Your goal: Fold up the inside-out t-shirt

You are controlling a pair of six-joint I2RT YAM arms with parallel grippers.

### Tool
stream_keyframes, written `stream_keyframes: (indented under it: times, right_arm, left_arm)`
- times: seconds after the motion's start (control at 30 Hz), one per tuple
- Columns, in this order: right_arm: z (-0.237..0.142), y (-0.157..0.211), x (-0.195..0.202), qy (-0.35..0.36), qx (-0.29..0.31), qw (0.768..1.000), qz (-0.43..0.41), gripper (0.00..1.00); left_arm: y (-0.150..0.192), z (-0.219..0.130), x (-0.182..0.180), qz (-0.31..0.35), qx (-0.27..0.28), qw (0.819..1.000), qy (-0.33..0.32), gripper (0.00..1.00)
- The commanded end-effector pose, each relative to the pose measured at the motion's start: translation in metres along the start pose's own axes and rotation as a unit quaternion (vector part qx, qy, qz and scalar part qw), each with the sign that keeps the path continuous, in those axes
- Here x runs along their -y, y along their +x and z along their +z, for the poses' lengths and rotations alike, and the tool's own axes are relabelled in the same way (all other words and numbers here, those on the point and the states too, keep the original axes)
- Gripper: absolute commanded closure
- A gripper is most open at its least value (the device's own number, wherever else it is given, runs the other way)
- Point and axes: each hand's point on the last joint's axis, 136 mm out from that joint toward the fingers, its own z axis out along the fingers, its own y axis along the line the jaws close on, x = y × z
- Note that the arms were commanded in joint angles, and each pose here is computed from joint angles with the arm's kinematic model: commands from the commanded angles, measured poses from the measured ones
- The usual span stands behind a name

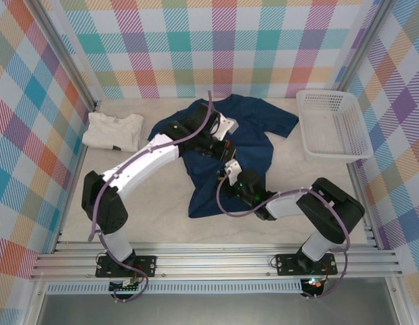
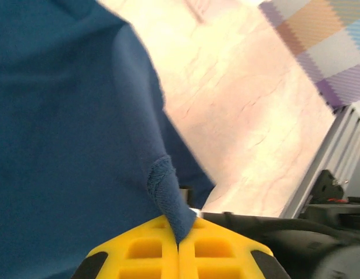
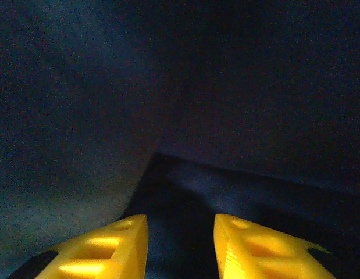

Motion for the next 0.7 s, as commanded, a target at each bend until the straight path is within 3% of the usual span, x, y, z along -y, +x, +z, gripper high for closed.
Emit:
stream_keyframes:
  times: [0.0, 0.3, 0.5, 0.67]
  right_arm:
    - [0.013, -0.025, 0.014, 0.038, 0.043, 0.998, -0.005, 0.65]
    - [0.040, -0.022, 0.059, 0.139, -0.030, 0.989, 0.051, 0.69]
    - [0.065, -0.017, 0.062, 0.154, -0.078, 0.981, 0.087, 0.66]
    - [0.079, -0.009, 0.088, 0.158, -0.117, 0.966, 0.168, 0.63]
  left_arm:
    - [-0.028, -0.052, 0.021, 0.022, 0.058, 0.998, 0.011, 1.00]
    - [-0.052, -0.083, 0.039, 0.049, 0.103, 0.993, 0.024, 1.00]
    - [-0.065, -0.087, 0.052, 0.045, 0.122, 0.990, 0.055, 1.00]
    - [-0.068, -0.106, 0.075, 0.059, 0.144, 0.982, 0.103, 1.00]
